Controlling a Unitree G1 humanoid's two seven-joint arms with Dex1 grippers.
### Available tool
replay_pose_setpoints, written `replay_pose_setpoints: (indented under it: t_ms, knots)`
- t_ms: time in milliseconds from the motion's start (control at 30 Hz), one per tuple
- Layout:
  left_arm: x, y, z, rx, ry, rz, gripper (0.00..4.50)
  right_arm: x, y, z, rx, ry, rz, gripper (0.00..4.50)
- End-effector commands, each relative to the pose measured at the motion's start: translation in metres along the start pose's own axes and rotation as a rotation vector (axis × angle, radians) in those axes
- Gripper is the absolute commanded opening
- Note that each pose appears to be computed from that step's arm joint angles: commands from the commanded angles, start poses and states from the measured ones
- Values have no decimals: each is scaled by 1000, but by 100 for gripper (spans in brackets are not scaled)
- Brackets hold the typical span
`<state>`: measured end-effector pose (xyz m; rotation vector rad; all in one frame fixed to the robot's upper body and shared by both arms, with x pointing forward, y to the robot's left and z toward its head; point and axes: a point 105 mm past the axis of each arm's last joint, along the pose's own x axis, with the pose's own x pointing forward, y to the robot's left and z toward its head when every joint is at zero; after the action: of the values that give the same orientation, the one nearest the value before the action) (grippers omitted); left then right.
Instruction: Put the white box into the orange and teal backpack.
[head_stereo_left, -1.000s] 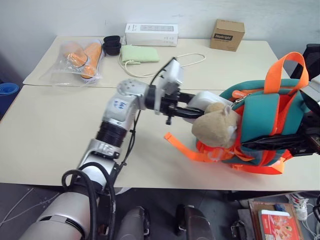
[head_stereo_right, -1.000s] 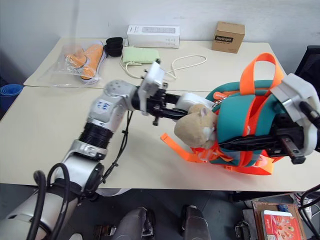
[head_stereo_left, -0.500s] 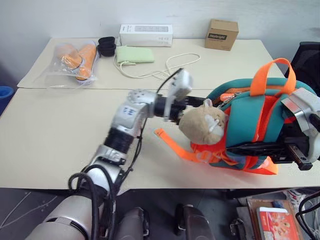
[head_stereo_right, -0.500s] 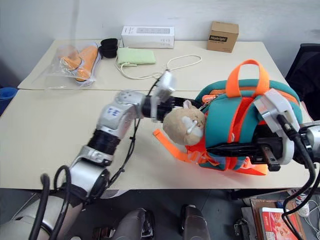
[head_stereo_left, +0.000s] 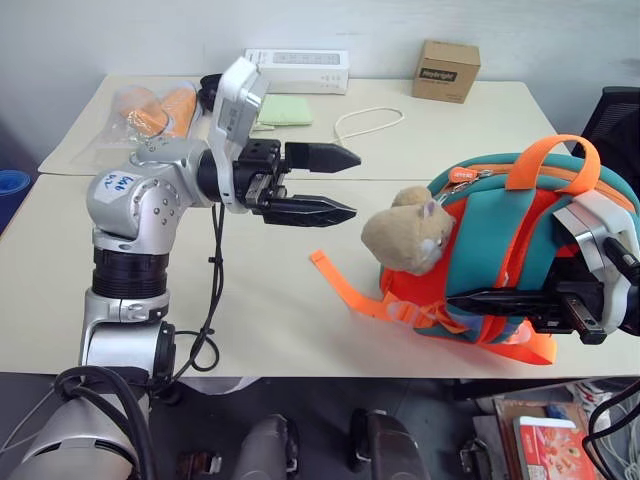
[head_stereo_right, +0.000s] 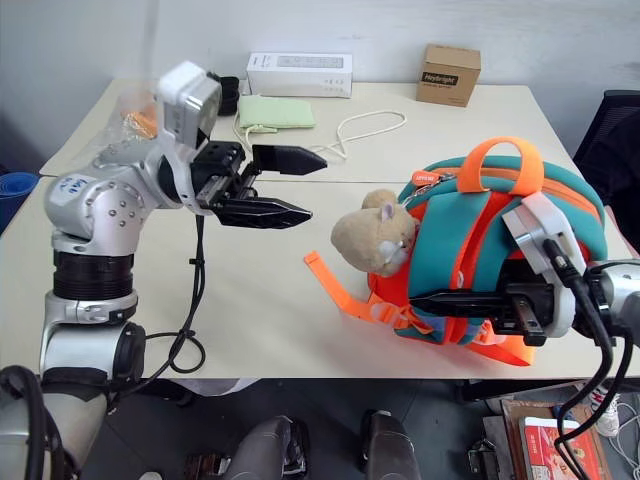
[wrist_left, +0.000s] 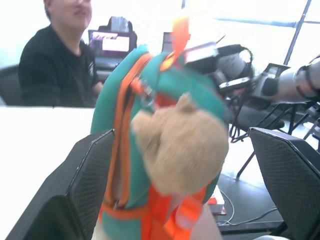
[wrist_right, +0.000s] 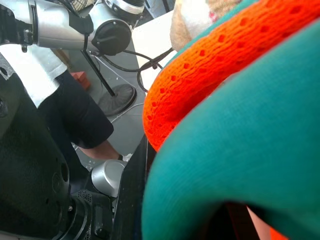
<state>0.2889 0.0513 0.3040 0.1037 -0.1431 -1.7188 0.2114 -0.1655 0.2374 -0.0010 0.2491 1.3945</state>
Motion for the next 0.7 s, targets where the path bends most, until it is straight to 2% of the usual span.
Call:
replay_pose_setpoints:
  t_ms: [33, 333, 433, 700]
  knots:
    - [27, 10, -16, 122, 85, 49, 448, 3, 7, 4, -36, -19, 22, 0]
    - [43, -6, -26, 53, 85, -114, 448, 3, 7, 2, -25, -31, -5, 0]
    - [42, -2, -30, 30, 86, -107, 391, 4, 7, 1, -23, -38, -12, 0]
    - [37, -5, -33, 16, 99, -130, 152, 4, 7, 0, -16, -48, -33, 0]
